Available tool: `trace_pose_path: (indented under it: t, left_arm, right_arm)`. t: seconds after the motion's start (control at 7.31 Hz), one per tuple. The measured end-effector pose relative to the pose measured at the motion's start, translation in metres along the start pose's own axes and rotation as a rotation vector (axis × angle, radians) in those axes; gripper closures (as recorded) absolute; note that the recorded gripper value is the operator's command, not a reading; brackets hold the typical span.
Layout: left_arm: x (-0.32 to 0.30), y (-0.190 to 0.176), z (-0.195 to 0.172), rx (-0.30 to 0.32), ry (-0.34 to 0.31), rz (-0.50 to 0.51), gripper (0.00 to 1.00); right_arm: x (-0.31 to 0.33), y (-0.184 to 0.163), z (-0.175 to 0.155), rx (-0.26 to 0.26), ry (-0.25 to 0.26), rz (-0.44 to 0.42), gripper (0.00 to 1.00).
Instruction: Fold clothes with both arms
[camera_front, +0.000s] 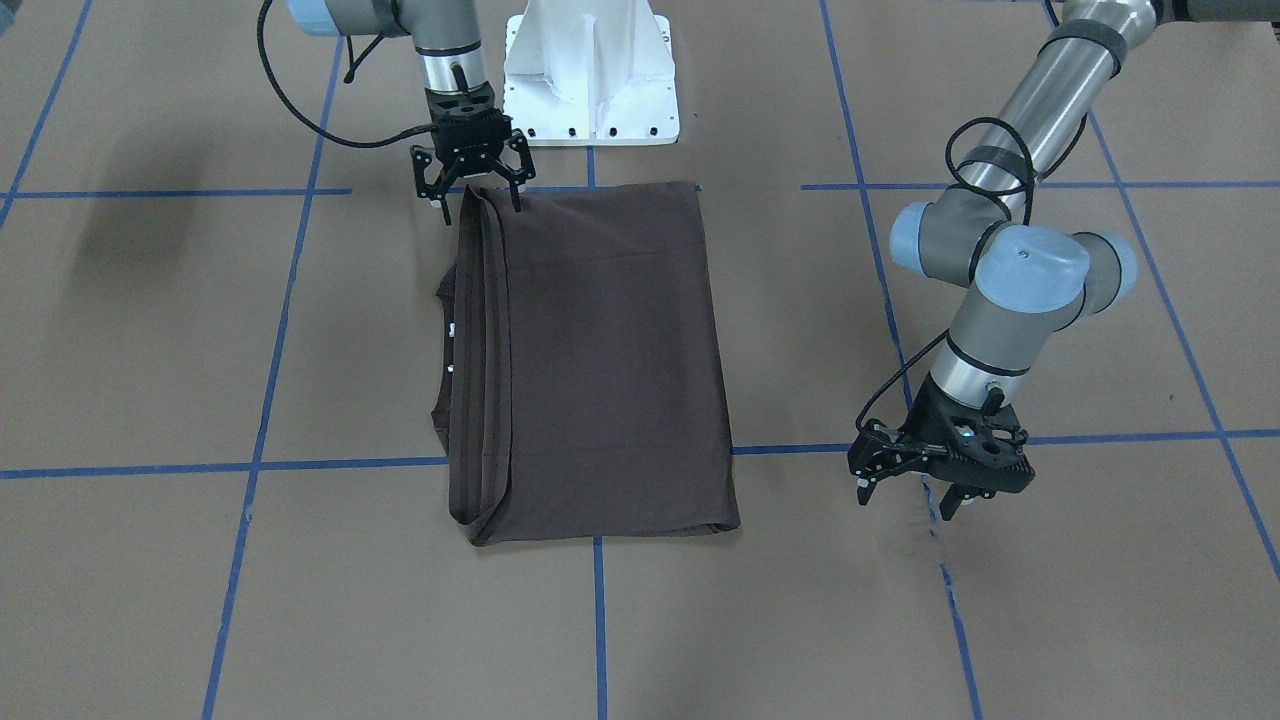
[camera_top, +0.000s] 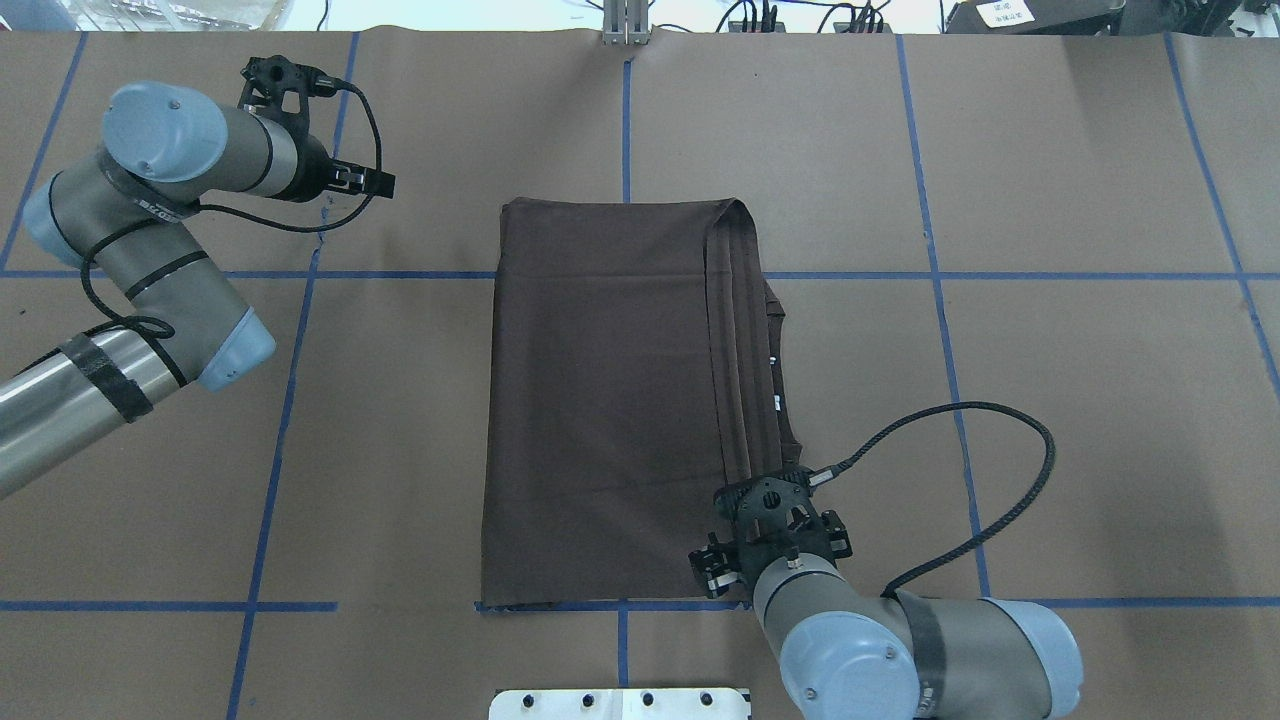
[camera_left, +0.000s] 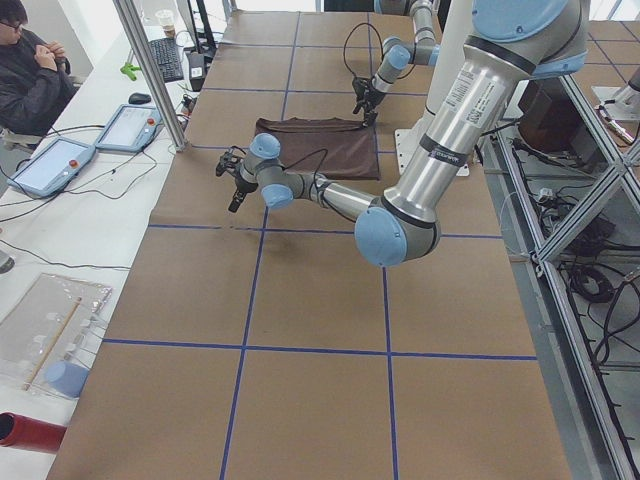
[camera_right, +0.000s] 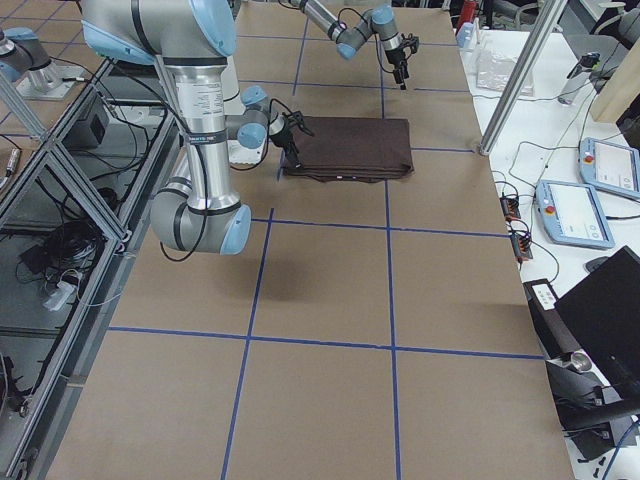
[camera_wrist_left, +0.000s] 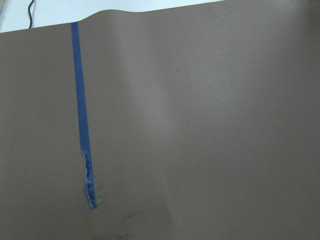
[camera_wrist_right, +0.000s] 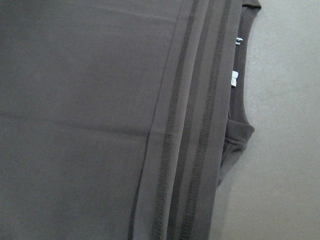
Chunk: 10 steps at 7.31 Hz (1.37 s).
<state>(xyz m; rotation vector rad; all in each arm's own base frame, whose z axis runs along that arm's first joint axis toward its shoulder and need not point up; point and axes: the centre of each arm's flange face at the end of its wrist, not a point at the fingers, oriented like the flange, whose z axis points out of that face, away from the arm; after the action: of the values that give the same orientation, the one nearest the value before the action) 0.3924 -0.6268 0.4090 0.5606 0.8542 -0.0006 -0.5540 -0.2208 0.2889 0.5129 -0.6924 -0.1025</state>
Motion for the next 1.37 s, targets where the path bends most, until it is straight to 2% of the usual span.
trace_pose_path:
  t: [0.14, 0.55, 0.96, 1.37]
  left_arm:
    - [0.001, 0.001, 0.000, -0.001, 0.001, -0.001, 0.00]
    - [0.001, 0.001, 0.001, -0.002, 0.002, -0.001, 0.00]
    - [0.001, 0.002, 0.001, -0.002, 0.002, -0.002, 0.00]
    - [0.002, 0.002, 0.001, -0.003, 0.002, -0.001, 0.00]
  right_arm:
    - [-0.008, -0.006, 0.001, -0.036, 0.028, -0.009, 0.00]
    - [-0.006, -0.002, 0.010, -0.090, 0.081, -0.047, 0.00]
    - [0.000, -0.004, 0.013, -0.110, 0.108, -0.074, 0.00]
    - [0.017, -0.013, 0.021, -0.146, 0.164, -0.100, 0.00]
